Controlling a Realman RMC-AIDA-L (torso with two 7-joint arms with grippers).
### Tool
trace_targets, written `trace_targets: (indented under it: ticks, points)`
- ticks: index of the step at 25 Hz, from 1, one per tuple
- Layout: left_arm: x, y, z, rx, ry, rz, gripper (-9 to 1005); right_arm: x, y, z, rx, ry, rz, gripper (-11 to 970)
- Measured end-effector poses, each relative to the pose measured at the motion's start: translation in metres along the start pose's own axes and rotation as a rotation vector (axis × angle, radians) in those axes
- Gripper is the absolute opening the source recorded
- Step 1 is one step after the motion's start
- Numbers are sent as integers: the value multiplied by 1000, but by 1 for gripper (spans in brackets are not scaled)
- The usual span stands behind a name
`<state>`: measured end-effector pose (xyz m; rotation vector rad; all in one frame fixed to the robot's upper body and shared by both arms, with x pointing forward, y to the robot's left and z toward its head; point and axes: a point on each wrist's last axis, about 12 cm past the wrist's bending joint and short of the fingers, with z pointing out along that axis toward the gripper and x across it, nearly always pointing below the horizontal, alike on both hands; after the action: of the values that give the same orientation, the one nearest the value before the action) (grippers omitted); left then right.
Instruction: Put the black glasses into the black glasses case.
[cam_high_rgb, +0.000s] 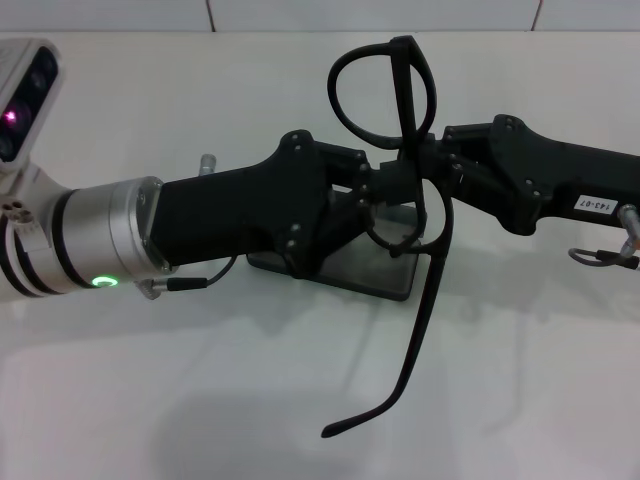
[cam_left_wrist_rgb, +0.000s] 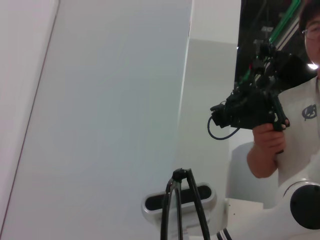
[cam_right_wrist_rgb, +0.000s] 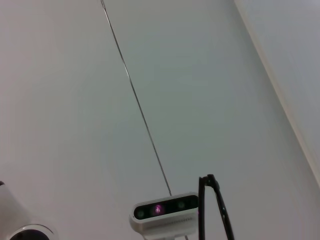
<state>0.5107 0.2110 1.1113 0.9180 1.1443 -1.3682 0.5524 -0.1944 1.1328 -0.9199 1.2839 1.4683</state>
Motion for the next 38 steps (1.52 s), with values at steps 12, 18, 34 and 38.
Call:
trace_targets:
  ticks: [12,18,34,38]
  points:
    - [-19,-5,-17,68,-17,6,-1,-1,-7,-16,123,-14,-58,65]
    - [-44,-7,-42,81,51,18,-1,-7,-12,-33,231,-15,-114,64]
    - [-6,-16,-56,0,172,-126,-1,-34,-14,-52,307,-233,-159,64]
    - [2,-12,-33,50,187,-150,-1,-27,-15,-31,234,-239,-93,64]
